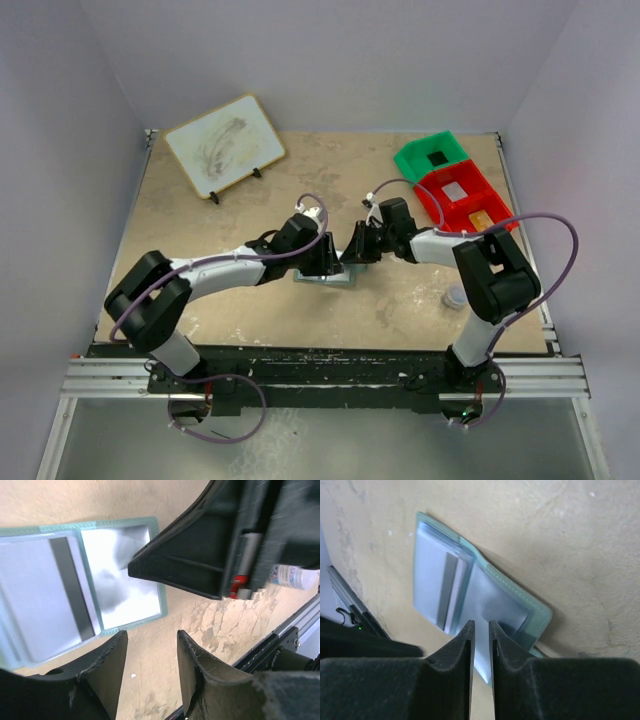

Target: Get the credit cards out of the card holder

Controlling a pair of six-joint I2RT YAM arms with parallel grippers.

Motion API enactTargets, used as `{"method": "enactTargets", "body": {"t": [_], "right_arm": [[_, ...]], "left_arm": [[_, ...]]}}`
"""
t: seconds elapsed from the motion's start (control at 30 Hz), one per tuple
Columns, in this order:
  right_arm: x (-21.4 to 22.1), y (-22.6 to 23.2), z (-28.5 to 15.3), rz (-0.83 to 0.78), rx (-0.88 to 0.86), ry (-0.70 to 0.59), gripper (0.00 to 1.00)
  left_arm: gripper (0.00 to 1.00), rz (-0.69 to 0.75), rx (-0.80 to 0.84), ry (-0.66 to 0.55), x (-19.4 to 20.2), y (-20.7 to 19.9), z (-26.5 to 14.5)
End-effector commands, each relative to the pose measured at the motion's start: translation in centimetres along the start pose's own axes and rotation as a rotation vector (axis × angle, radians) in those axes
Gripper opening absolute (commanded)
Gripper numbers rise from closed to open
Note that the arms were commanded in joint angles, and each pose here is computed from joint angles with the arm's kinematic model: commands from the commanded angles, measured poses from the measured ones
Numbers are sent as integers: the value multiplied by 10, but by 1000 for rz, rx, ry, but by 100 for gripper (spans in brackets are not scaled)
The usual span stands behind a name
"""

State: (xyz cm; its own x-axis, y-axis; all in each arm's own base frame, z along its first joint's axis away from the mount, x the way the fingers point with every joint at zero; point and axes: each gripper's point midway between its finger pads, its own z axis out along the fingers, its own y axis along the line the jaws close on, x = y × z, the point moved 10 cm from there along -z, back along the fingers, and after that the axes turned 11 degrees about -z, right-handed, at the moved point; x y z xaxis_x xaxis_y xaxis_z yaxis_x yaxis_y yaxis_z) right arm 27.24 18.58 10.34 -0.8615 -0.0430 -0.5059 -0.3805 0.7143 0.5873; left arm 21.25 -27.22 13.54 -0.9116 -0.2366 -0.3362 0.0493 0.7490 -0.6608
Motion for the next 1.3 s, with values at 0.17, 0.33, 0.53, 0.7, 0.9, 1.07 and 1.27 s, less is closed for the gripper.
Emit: {"method": "enactTargets", "body": {"t": [0.17,0.33,0.53,0.7,0.9,1.07,1.27], "right_arm": [[14,-4,2,-14,-27,14,21],[10,-1,0,-20,-34,-7,22],[8,4,0,-23,-88,-18,23],[5,7,0,-23,-115,-26,23],[4,15,3,-29,-167,-27,25],[5,22,12,-34,-183,-13,26],[8,18,19,6,-156,-11,27]], "left_arm": [[48,69,-202,-194,-19,13,-33],[48,50,-216,-163,-18,17,-22],[48,50,-237,-137,-15,23,-11],[46,41,-238,-111,-11,28,-5],[43,22,-203,-85,-6,29,-1],[42,15,-204,-86,-4,31,-3],[42,28,-239,-149,-10,29,-13]]}}
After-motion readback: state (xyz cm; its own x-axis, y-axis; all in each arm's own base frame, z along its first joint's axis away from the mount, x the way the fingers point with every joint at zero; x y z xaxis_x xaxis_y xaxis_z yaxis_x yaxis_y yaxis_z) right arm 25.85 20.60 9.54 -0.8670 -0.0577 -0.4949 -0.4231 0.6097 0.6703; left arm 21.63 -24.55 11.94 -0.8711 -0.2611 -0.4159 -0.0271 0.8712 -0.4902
